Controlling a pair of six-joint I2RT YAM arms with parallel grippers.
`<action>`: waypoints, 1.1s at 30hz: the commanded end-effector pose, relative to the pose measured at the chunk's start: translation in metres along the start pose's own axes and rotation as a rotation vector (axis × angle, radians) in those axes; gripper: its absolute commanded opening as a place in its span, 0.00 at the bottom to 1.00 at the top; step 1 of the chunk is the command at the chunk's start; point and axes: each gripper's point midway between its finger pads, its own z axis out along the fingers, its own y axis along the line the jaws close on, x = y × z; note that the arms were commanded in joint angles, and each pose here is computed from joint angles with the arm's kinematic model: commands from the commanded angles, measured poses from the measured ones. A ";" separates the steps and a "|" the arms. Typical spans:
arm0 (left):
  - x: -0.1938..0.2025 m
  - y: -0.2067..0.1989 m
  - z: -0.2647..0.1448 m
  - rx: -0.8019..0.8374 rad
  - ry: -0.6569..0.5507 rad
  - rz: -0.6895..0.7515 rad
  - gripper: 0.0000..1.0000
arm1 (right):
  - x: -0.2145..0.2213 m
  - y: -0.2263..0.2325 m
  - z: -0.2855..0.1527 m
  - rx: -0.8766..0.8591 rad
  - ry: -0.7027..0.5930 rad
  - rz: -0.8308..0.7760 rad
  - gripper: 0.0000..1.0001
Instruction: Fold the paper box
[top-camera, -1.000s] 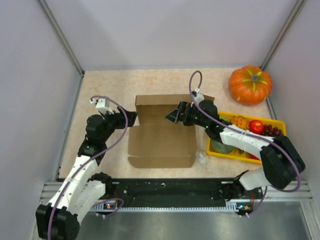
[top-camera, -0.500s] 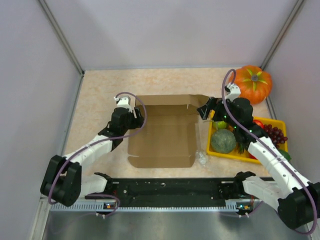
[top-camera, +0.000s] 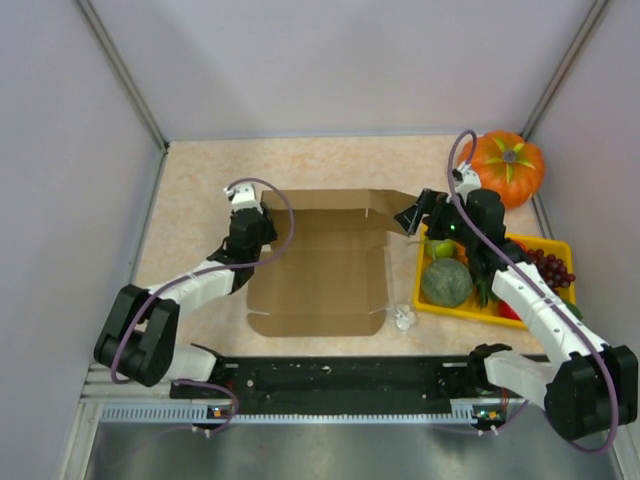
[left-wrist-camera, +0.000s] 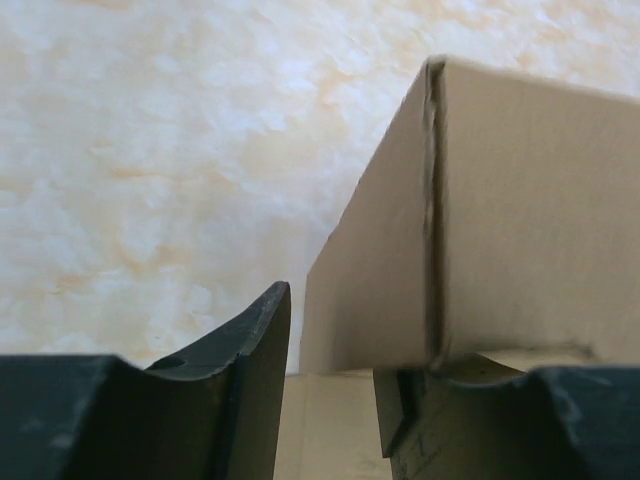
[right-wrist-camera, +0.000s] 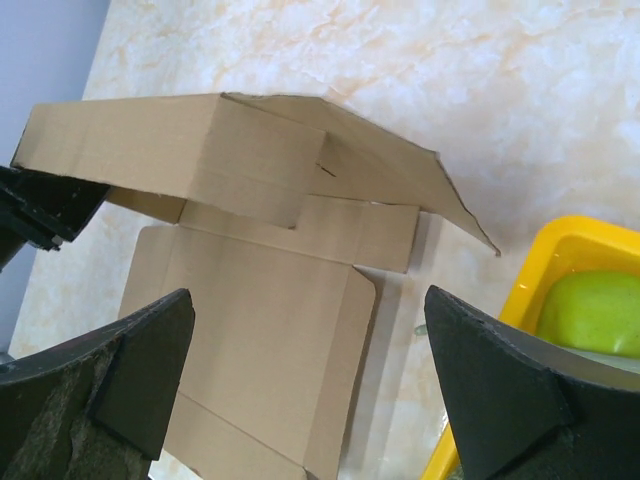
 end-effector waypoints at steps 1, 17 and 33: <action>-0.041 0.033 -0.007 -0.169 -0.189 -0.060 0.40 | -0.019 0.013 0.003 -0.063 -0.058 -0.003 0.96; -0.042 0.044 -0.092 -0.026 -0.060 -0.186 0.76 | -0.012 0.025 0.028 -0.166 0.020 0.011 0.93; -0.099 -0.135 -0.146 0.762 -0.004 -0.976 0.89 | -0.006 0.067 0.013 -0.218 0.061 0.025 0.91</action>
